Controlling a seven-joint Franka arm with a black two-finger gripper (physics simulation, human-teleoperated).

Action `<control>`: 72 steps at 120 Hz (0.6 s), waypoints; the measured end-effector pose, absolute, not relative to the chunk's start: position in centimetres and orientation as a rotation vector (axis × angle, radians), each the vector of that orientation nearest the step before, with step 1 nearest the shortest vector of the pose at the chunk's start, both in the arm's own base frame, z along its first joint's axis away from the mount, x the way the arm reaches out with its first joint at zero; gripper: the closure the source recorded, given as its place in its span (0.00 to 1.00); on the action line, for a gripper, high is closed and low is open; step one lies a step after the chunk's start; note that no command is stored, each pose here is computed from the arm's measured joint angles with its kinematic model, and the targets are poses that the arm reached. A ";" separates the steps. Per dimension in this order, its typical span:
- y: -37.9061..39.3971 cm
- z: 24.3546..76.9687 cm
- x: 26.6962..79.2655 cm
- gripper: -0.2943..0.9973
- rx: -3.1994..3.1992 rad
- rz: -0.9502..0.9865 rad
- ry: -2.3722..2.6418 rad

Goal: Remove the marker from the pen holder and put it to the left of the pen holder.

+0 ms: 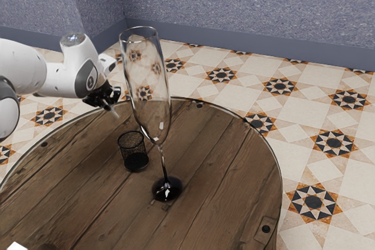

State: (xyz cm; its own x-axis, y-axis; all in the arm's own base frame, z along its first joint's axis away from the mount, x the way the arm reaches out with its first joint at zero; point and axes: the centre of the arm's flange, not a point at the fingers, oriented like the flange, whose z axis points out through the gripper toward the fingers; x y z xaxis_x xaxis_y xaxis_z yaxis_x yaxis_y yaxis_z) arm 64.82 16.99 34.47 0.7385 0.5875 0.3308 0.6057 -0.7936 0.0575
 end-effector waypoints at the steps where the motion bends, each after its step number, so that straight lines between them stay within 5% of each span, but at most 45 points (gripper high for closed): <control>1: 17.0 34.5 64.8 0.74 -2.879 -0.521 -0.990; 19: 17.0 34.7 64.9 0.50 -2.881 -0.538 -0.996; 40: 16.3 36.3 65.0 0.36 -2.895 -0.580 -0.987; 57: 15.4 46.9 65.3 0.31 -2.961 -0.584 -0.930; 72: 16.3 53.8 63.3 0.28 -3.029 -0.384 -0.856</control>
State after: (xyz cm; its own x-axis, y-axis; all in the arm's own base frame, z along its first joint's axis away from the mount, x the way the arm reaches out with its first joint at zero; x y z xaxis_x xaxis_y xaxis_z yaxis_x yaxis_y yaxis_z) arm 63.33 16.28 53.77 0.8250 0.5189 0.2238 0.5120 -0.8540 0.0930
